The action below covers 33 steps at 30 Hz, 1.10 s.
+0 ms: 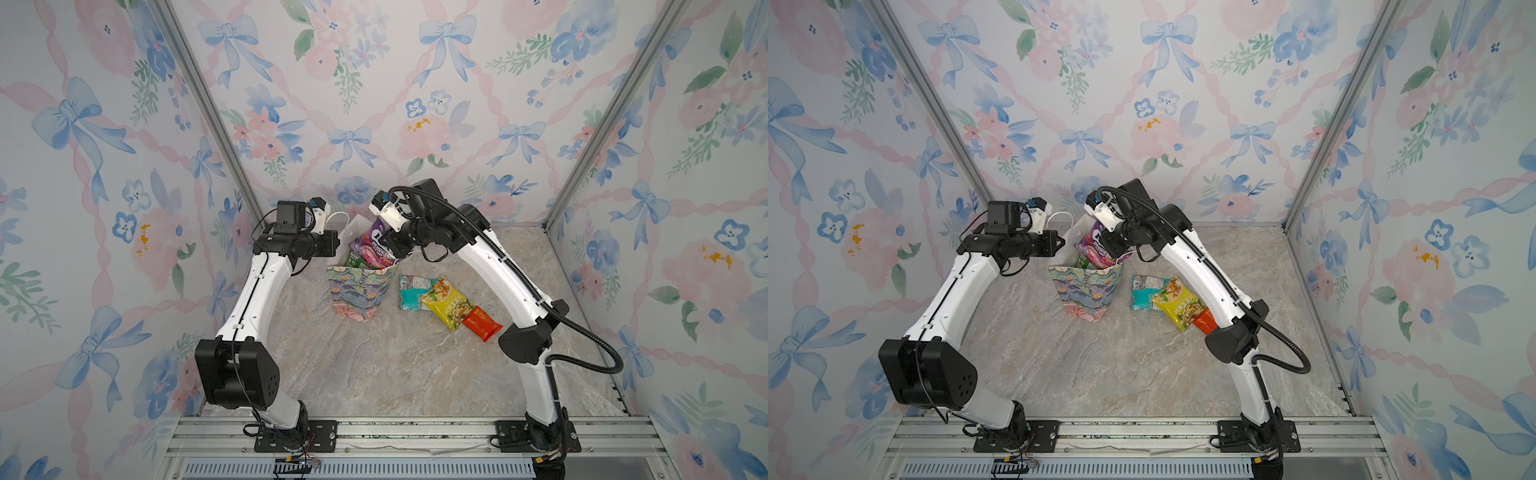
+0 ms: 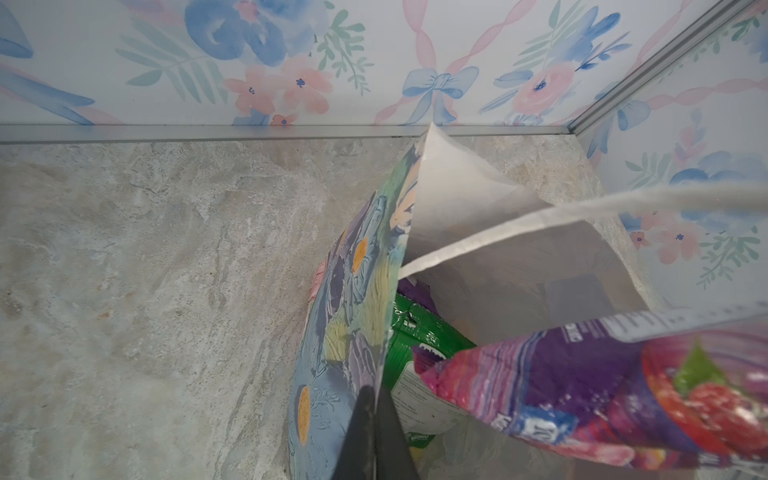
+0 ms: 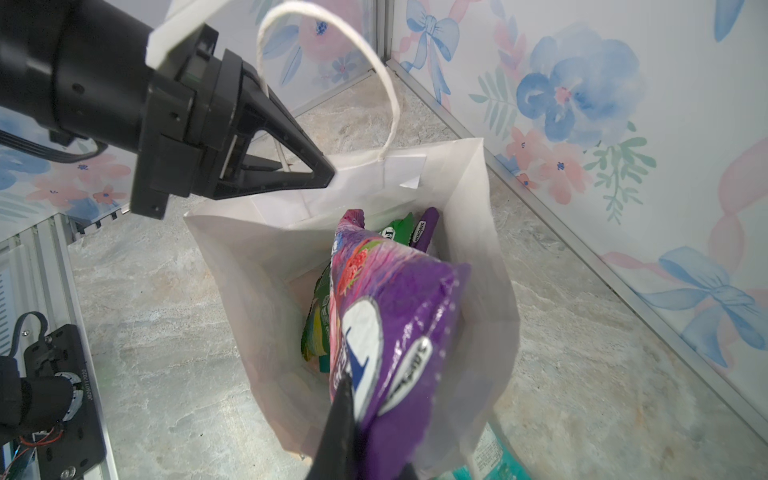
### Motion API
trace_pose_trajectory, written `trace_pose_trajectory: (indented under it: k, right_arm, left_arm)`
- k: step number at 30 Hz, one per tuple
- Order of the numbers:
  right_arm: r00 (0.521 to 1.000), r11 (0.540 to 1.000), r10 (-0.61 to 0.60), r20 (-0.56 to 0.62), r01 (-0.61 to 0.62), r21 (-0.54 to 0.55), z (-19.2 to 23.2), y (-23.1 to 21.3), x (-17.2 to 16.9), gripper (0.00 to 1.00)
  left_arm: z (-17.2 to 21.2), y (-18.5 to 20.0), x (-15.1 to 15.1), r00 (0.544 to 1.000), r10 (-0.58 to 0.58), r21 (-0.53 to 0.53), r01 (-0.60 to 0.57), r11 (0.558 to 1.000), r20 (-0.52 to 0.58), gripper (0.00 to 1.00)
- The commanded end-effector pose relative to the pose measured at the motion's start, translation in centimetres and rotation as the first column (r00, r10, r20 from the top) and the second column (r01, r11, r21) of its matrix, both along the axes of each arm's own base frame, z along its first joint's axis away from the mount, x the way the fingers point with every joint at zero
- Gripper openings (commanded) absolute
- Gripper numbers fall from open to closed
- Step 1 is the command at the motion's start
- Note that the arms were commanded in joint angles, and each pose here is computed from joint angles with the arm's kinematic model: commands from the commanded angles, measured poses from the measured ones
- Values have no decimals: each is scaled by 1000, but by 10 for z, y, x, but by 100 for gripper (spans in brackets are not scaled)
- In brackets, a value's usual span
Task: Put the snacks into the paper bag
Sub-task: 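Lower the purple FOX'S bag into the paper bag held by the left gripper, then open the right gripper and raise it out of the paper bag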
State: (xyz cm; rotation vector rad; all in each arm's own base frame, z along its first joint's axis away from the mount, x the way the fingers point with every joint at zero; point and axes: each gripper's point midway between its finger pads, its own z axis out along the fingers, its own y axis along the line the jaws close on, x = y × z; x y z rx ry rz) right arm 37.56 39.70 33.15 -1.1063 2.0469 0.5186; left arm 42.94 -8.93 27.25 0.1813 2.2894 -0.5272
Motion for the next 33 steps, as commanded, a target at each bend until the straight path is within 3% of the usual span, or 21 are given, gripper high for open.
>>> trace_pose_trajectory:
  k: [1,12,14,16,17,24,27,33]
  right_arm:
    - [1000,999,21,9,-20,-38,-7,3,-4,0]
    - [999,999,28,21,-27,-38,-24,25,9,1]
    - [999,999,18,27,-17,-27,-27,29,15,17]
    - [998,1000,-25,62,26,-16,-27,32,29,47]
    - [996,999,-45,82,46,-9,-26,34,35,56]
    - [948,975,-208,240,183,123,35,23,61,92]
    - [926,954,-278,257,236,183,60,7,65,96]
    - [917,902,-369,151,314,296,84,-38,64,98]
  left_arm:
    - [-2,1,-5,1000,-11,0,11,1000,-11,0]
    - [-5,1,-5,1000,-12,-1,12,1000,-17,0]
    - [-4,1,-5,1000,-12,-1,12,1000,-16,0]
    - [-4,1,-5,1000,-13,-2,13,1000,-17,0]
    - [-4,0,-5,1000,-14,-2,14,1000,-17,0]
    - [-4,0,-5,1000,-14,-2,14,1000,-16,0]
    - [-4,0,-5,1000,-14,-1,14,1000,-15,0]
    - [-3,1,-6,1000,-13,-1,13,1000,-13,0]
